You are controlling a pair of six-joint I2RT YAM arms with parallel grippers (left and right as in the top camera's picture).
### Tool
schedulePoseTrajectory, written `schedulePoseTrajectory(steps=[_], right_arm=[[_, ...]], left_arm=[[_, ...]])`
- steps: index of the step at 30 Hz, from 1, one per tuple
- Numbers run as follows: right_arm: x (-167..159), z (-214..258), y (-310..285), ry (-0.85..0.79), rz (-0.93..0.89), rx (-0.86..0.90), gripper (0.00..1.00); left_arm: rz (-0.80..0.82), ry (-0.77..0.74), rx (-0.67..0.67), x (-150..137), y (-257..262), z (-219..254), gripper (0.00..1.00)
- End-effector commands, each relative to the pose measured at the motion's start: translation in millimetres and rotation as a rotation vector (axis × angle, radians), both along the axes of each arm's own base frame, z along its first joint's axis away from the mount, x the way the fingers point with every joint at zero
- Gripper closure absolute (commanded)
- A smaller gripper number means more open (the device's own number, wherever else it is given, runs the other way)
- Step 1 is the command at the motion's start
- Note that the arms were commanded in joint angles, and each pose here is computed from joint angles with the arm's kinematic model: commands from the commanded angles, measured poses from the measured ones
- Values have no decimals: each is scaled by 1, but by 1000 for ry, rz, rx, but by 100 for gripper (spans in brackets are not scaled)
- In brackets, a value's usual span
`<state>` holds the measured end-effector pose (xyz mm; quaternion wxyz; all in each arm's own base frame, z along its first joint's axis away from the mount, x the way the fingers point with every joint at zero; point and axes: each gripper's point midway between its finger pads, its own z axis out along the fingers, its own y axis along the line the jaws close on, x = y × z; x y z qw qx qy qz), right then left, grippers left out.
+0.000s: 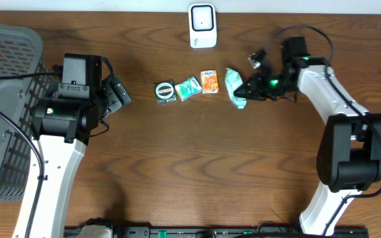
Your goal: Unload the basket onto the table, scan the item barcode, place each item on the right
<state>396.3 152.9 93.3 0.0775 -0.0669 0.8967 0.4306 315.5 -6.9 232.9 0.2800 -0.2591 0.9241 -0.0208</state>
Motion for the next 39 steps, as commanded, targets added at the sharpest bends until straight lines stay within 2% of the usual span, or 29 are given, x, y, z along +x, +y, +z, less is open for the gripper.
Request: schedulePoseTrajectory(steps=[1, 6, 10, 12, 16, 21, 26, 30, 32, 39], right_arm=[[-29, -2, 12, 135, 2, 206, 99], [-58, -38, 1, 243, -54, 214, 99], [-61, -58, -19, 312, -158, 181, 96], [-58, -83, -49, 337, -247, 18, 87], [-51, -92, -86, 336, -316, -118, 58], [-30, -60, -112, 292, -288, -226, 45], [-20, -40, -95, 245, -226, -226, 44], [-31, -54, -71, 233, -150, -246, 43], [-36, -77, -67, 263, -193, -324, 43], [-54, -109, -49, 292, -220, -313, 47]], left_arm=[[-1, -12, 9, 1, 2, 5, 2], [-1, -11, 9, 1, 2, 5, 2], [-1, -12, 9, 1, 2, 5, 2], [-1, -12, 9, 1, 2, 5, 2], [-1, -12, 9, 1, 2, 5, 2], [-1, -12, 9, 1, 2, 5, 2], [-1, -12, 9, 1, 2, 5, 2], [-1, -12, 9, 1, 2, 5, 2], [-1, -12, 9, 1, 2, 5, 2], [-1, -12, 9, 1, 2, 5, 2]])
